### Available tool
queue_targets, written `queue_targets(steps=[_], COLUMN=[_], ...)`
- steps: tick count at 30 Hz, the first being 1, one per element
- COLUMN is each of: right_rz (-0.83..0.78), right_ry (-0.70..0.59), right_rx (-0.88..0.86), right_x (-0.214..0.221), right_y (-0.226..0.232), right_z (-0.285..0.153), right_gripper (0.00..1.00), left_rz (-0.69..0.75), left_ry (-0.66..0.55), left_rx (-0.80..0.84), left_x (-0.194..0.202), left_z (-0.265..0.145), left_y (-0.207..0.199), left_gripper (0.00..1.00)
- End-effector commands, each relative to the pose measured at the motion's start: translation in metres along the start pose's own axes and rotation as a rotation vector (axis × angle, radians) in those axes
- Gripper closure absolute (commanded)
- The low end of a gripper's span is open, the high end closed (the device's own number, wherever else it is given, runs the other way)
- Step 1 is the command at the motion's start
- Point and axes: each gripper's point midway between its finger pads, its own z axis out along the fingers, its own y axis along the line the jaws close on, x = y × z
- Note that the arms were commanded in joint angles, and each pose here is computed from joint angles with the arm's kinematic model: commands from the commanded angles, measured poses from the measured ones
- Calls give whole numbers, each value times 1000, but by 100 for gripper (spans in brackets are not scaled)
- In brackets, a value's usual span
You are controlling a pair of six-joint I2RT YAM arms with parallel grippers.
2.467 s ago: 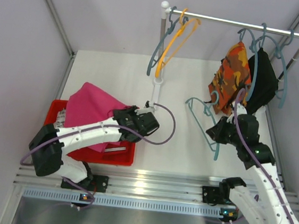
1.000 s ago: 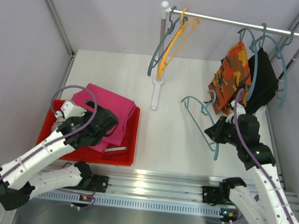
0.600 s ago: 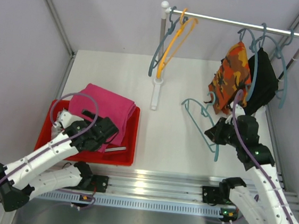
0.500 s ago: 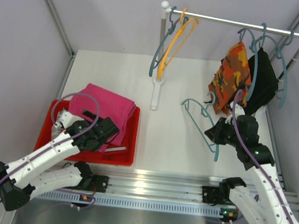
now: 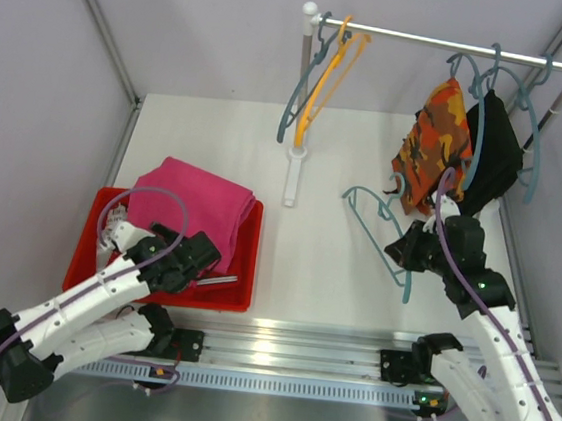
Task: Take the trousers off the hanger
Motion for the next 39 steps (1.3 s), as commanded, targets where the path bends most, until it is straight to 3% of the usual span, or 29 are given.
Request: queue_targets(steps=[1,15,24,28,31,32,35,39], right_rz=[-30,-25,-21,-26,-26,-26,-26,-21], right_ry=[-44,-43,-43,-40,-42,-43,-44,-50], right_rx=[-10,7,7,5,12,13,15,13], right_x=[-12,-13,-14,-14,-15,-15,-16,-17], right_y=[5,2,2,3,2,2,2,3], right_z=[-2,-3,-1,-1,-2,-3,-4,-4], right_gripper=[100,100,100,100,100,100,100,100], left_rz=[-196,-171,-159,-166,-163,-166,-174,-175], left_ry=[-29,-30,-23,-6,-13,-18,-42,-99], left_rx=[55,56,21,25,23,19,18,30], left_x=[-8,0,1,8,7,4,-8,-37], left_z=[1,11,16,20,22,22,17,4], left_y=[-17,-23,-13,-13,-14,-15,-17,-23], left_gripper=[31,46,29,41,58,72,98,100])
